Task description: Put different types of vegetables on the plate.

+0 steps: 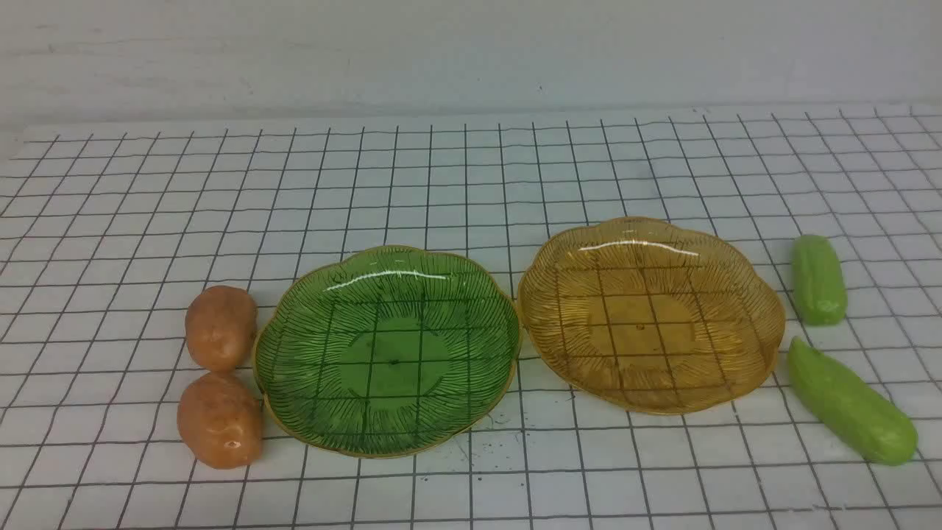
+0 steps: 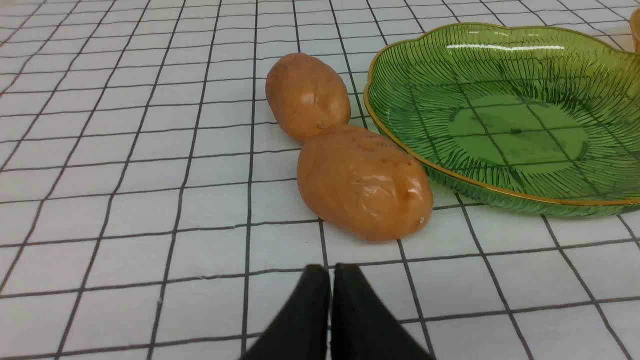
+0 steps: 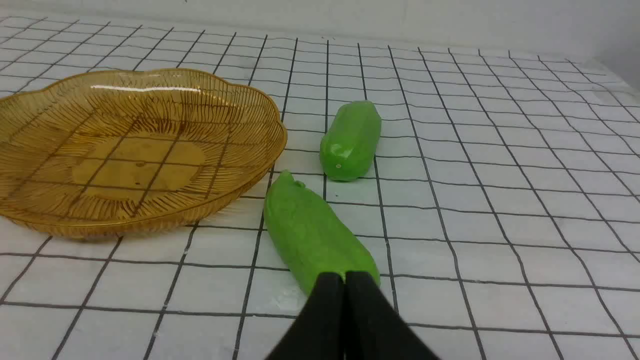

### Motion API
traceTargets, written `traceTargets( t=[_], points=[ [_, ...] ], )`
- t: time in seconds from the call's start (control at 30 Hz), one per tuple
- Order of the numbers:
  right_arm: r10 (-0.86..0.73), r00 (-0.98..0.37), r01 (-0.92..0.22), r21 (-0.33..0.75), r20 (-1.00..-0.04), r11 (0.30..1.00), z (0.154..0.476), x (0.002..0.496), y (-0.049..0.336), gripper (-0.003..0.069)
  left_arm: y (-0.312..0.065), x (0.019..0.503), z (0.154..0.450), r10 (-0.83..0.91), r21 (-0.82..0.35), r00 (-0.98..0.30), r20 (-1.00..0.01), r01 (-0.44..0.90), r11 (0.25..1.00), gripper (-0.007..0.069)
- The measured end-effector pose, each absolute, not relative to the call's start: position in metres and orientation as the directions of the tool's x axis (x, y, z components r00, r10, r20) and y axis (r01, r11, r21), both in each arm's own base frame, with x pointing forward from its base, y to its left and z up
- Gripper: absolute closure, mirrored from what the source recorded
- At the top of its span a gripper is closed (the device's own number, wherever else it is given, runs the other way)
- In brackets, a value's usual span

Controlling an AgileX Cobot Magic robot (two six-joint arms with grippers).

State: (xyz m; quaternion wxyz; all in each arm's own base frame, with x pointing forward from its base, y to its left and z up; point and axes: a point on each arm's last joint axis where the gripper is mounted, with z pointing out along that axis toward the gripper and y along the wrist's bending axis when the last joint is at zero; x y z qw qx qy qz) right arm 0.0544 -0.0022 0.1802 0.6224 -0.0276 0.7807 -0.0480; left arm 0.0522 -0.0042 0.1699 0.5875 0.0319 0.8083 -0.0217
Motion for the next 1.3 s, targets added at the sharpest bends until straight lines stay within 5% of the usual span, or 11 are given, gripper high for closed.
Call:
traceTargets(
  t=[1.3],
  points=[
    [-0.103, -0.224, 0.017, -0.109, -0.969, 0.994, 0.1802, 0.0544, -0.0022, 0.0674, -0.0042, 0.0522, 0.1699, 0.036, 0.012, -0.307, -0.951, 0.080, 0.997, 0.0633]
  ],
)
